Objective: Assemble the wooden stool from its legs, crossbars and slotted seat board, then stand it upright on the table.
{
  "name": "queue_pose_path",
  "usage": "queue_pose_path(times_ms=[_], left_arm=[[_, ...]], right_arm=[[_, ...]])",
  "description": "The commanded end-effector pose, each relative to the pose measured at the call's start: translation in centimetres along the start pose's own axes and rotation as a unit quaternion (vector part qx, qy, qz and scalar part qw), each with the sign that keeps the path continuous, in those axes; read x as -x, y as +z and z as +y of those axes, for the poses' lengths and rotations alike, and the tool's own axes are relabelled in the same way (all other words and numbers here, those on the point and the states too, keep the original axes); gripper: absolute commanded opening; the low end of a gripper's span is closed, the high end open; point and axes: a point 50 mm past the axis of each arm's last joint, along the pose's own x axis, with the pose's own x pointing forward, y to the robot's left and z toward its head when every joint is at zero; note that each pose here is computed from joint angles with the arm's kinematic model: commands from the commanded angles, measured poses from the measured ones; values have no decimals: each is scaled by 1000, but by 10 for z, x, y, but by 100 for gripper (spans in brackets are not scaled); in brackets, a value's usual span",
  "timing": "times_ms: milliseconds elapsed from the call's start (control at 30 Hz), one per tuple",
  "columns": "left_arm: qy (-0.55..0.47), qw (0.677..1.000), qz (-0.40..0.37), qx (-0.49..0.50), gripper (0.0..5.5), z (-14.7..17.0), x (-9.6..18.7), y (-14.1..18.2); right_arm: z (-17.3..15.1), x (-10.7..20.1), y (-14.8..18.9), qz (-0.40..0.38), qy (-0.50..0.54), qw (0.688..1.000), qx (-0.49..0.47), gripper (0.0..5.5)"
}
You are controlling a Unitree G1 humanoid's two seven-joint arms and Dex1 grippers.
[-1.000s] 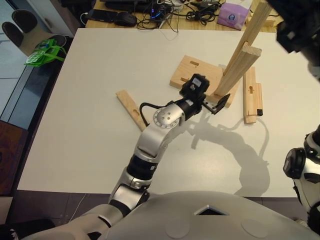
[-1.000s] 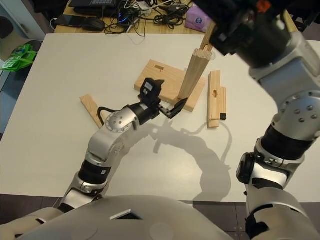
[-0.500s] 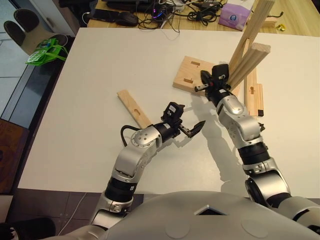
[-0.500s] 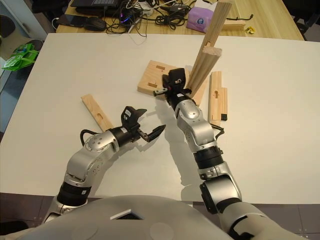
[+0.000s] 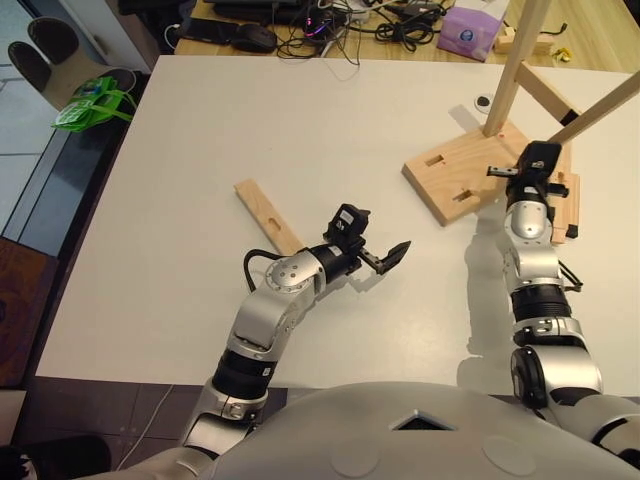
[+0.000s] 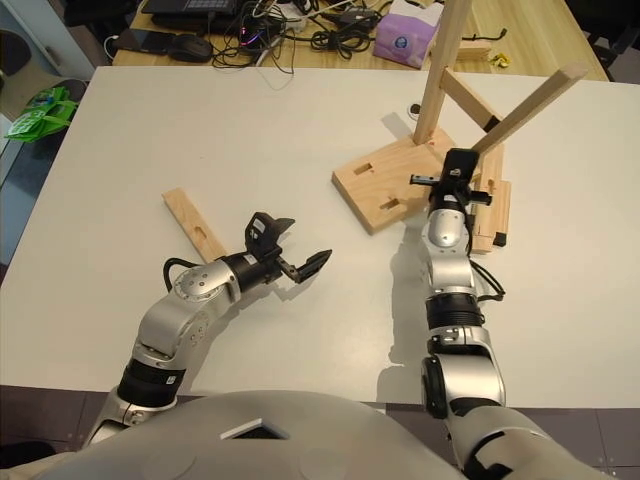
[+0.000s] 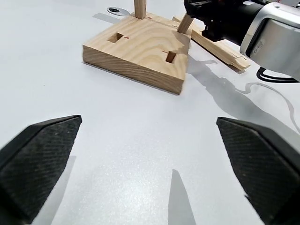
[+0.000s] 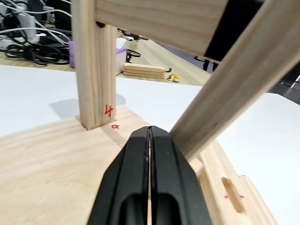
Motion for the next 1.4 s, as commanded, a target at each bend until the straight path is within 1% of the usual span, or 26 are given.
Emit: queue_pose_path(times_ms=[33,100,167,233,267,333,433,600,633,700,733,800,900,1100,1167,1233,1300,1400], left_arm=[[4,1000,-1,-5,536,1,-2,1],[6,1000,-2,-4,536,1,-4,1],[10,1000,-7,-4,536,0,-6,2],[18,1000,-14,-4,536,0,-8,4],[24,1000,-18,-5,536,2,-9,5],[36,999,-24,-6,536,5,-10,8],[57,998,-35,-5,536,11,-11,12],[87,995,-49,-2,536,20,-11,17],[90,995,-52,-2,536,22,-11,17],[94,994,-55,-2,536,23,-11,19],[95,994,-57,-1,536,23,-10,20],[93,994,-60,-7,536,23,-11,22],[86,994,-72,-18,536,21,-10,30],[83,993,-78,-24,536,22,-8,37],[80,993,-77,-25,536,22,-8,37],[81,993,-81,-27,536,22,-6,40],[85,991,-103,-34,536,22,-2,50],[92,981,-162,-47,536,22,14,78]], right_arm=[[26,-7,1,60,106,992,10,0],[41,-6,-1,119,153,981,-19,0],[59,1,-6,217,208,951,-70,0],[72,16,-11,297,300,904,-61,0],[72,26,-15,334,352,873,-41,0],[59,48,-28,381,434,816,24,0],[25,68,-38,398,518,745,133,0],[-29,82,-32,394,590,654,263,0],[-39,84,-32,392,595,638,292,0],[-54,81,-32,379,594,618,349,0],[-54,78,-31,366,595,619,359,0],[-43,76,-28,330,607,628,357,0],[-26,78,-39,302,606,643,359,0],[-3,82,-61,279,592,641,400,0],[6,83,-57,256,605,645,390,0],[14,80,-41,207,615,666,368,0],[20,73,-14,148,600,709,340,0],[18,68,37,69,562,774,284,0]])
